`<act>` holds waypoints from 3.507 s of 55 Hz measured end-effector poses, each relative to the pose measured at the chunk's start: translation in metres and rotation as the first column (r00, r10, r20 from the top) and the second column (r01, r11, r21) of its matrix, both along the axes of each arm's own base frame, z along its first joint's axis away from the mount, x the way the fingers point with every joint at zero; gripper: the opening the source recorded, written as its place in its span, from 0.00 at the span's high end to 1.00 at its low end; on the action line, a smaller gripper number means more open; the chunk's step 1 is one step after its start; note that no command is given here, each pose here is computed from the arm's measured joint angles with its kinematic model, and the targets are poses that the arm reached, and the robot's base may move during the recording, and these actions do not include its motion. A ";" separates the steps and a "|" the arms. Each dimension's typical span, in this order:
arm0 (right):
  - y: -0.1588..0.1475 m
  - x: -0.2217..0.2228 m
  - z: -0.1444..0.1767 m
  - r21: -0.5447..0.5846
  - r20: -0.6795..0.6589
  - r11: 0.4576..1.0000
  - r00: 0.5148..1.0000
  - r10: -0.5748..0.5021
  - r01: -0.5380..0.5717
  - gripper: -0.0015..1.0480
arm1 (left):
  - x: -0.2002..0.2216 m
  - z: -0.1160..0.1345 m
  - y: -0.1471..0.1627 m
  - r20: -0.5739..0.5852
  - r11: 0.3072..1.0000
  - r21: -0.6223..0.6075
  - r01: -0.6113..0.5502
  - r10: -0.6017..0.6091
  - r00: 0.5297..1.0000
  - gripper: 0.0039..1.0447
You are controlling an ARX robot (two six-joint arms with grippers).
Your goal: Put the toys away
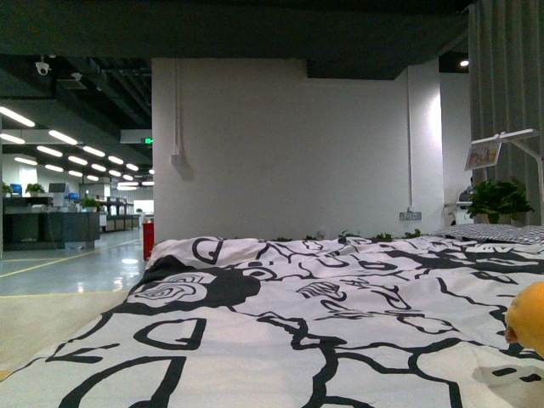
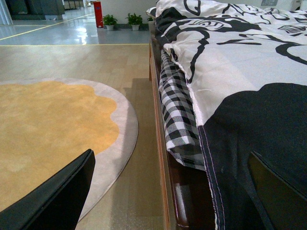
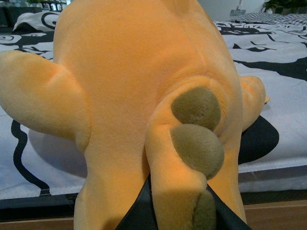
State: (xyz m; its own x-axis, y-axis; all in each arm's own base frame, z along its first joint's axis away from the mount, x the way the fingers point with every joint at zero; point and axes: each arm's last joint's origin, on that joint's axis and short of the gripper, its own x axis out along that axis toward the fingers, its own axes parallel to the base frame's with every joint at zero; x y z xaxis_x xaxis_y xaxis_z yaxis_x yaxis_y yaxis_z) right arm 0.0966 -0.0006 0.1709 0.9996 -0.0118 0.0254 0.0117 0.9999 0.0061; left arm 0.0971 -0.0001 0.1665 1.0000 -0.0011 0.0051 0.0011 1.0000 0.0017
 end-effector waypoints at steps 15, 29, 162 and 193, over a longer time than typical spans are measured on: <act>0.000 0.000 0.000 0.000 -0.001 1.000 1.000 0.000 0.000 0.94 | 0.000 0.000 0.000 0.000 1.000 0.000 0.000 0.000 1.000 0.06; 0.000 0.000 -0.002 0.000 -0.006 1.000 1.000 0.001 -0.001 0.94 | 0.000 0.000 0.000 0.000 1.000 0.000 0.000 0.000 1.000 0.06; 0.001 0.001 -0.003 0.000 -0.018 1.000 1.000 0.011 -0.011 0.94 | 0.000 0.000 0.000 0.000 1.000 0.000 -0.001 0.001 1.000 0.06; 0.001 0.001 -0.003 0.000 -0.018 1.000 1.000 0.014 -0.014 0.94 | 0.000 0.000 0.000 0.000 1.000 0.000 0.001 -0.001 1.000 0.06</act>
State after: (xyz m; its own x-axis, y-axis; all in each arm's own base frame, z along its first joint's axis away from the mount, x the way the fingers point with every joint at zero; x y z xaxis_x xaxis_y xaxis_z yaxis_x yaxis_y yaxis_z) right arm 0.0971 0.0000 0.1679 1.0000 0.0027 0.0074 -0.0027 1.0000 0.0055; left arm 0.0971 -0.0002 0.1665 1.0000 -0.0023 0.0051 0.0023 1.0000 0.0017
